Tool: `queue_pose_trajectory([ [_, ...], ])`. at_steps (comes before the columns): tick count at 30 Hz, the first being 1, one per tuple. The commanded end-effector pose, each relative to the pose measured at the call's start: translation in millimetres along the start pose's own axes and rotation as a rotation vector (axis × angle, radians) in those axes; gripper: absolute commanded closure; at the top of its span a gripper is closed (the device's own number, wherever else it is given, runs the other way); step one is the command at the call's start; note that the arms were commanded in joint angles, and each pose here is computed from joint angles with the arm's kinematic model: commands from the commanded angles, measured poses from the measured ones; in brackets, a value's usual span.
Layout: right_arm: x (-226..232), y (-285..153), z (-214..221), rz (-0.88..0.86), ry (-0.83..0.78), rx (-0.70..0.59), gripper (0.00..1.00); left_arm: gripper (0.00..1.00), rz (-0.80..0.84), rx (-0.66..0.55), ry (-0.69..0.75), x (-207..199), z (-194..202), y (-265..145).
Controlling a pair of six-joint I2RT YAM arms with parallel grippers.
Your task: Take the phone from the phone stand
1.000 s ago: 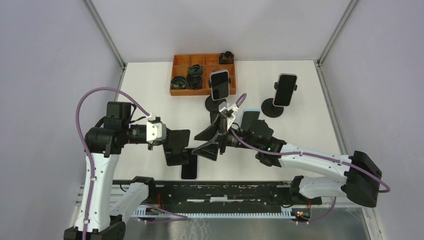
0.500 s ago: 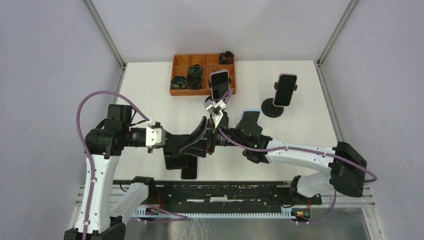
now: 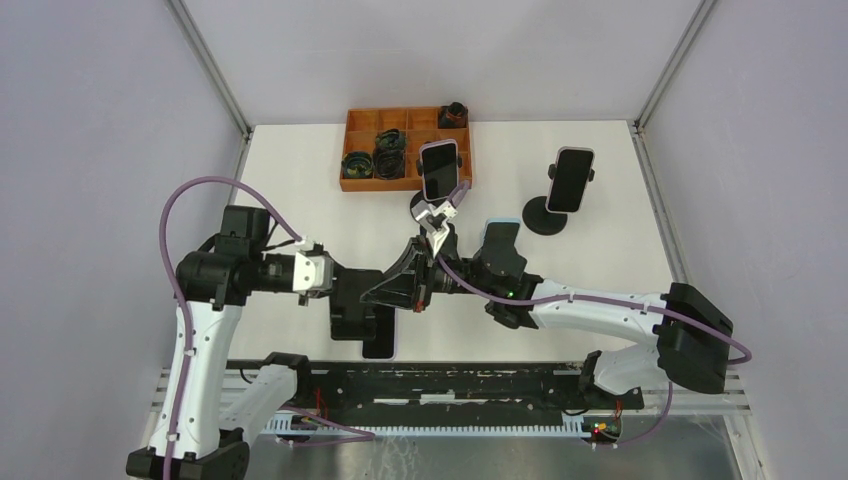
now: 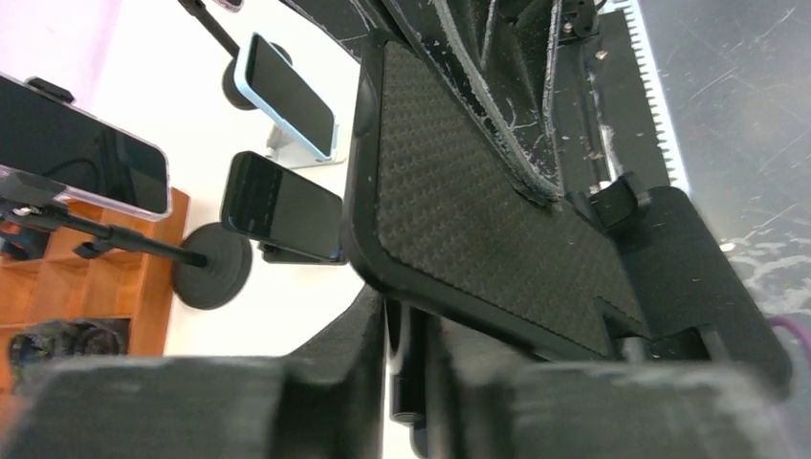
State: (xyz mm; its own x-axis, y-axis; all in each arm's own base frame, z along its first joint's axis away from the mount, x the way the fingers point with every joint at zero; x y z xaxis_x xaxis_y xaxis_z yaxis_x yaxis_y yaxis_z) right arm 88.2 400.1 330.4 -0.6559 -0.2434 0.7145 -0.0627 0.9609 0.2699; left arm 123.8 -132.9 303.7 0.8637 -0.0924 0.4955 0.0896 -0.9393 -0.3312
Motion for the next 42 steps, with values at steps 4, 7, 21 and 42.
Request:
queue_pose_trajectory([
  [4,-6,-7,2,0.040,-0.052,0.040,1.00,0.29,-0.052,0.098,0.081,20,17,-4],
  [7,-29,-17,-9,0.120,-0.116,0.041,1.00,0.20,-0.003,0.155,0.048,8,26,-7],
  [21,-48,-32,-24,0.161,-0.356,0.049,1.00,0.19,0.051,0.115,-0.180,-5,25,-2],
  [42,-69,-12,-22,0.128,-0.359,0.066,0.99,0.91,0.108,0.045,-0.363,-3,41,12],
])
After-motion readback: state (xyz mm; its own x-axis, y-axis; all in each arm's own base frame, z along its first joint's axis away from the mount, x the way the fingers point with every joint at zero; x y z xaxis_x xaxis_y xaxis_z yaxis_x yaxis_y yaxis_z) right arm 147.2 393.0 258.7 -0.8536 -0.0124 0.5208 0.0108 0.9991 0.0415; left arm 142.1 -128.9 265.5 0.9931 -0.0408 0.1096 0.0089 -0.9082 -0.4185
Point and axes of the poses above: each gripper's point midway between its finger pads, its own y axis out along the fingers, its own x axis along the line the jaws close on, z = x × y, the point moved 3 cm from there along -y, back along the fingers, and after that the axes turned 14 degrees about y, right-handed, at the moved point
